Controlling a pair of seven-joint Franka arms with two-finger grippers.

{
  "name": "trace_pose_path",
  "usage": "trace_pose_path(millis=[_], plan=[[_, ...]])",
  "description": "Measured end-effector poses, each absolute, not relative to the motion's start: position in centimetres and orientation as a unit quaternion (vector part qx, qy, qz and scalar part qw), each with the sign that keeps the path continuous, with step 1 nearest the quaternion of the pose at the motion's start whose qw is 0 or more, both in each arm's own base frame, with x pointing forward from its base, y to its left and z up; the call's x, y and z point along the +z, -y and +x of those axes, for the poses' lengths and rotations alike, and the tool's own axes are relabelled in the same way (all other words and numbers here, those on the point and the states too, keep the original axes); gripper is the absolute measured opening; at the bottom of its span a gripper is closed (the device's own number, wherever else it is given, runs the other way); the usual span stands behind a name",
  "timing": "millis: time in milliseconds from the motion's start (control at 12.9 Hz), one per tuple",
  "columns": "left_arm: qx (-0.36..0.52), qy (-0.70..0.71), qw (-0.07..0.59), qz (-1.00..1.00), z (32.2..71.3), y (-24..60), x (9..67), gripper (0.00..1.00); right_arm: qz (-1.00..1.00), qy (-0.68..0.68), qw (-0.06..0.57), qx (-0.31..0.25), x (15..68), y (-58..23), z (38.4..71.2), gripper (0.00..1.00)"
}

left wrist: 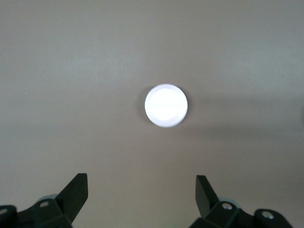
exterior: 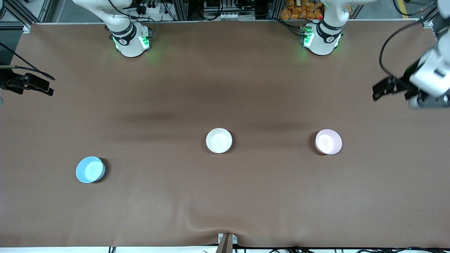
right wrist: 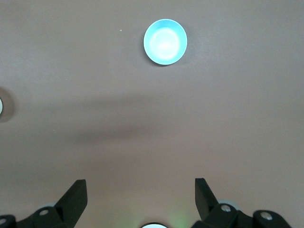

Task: Stack pink and blue bowls on white bowl
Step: 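Reach the left gripper down to the pink bowl and grasp its rim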

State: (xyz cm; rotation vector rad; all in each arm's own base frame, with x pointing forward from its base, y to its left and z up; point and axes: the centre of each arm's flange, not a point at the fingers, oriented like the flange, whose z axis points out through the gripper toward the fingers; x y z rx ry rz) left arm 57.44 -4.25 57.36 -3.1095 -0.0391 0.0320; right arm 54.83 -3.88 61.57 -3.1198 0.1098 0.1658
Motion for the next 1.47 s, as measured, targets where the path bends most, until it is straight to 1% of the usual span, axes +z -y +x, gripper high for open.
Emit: trace_pose_path(millis=[232,464,619,851,1392,1470], plan=[[0.015,0.021,0.011,-1.0,60.5,3.1,48.9,1.0,-0.998,-0.035,0.008,0.054,61.5,3.9,54.8,1.0],[0.003,0.029,0.007,-1.0,61.7,2.0,42.2,1.0,-0.998,-0.035,0.008,0.054,61.4,3.9,54.9,1.0],[-0.001,0.032,0.004,-0.999,61.5,1.5,37.8,1.0,-0.998,-0.035,0.008,0.055,61.3,3.9,54.9,1.0],[0.02,0.037,0.002,-0.999,60.9,0.7,31.9,1.0,-0.998,-0.035,0.008,0.056,61.2,3.9,54.9,1.0],[0.048,0.044,-0.005,-0.998,60.4,-0.1,22.2,1.0,-0.998,-0.035,0.008,0.056,60.9,3.9,54.9,1.0],[0.053,0.046,-0.006,-0.997,60.3,-0.3,21.3,0.99,-0.998,-0.035,0.008,0.055,60.9,3.9,55.0,1.0]])
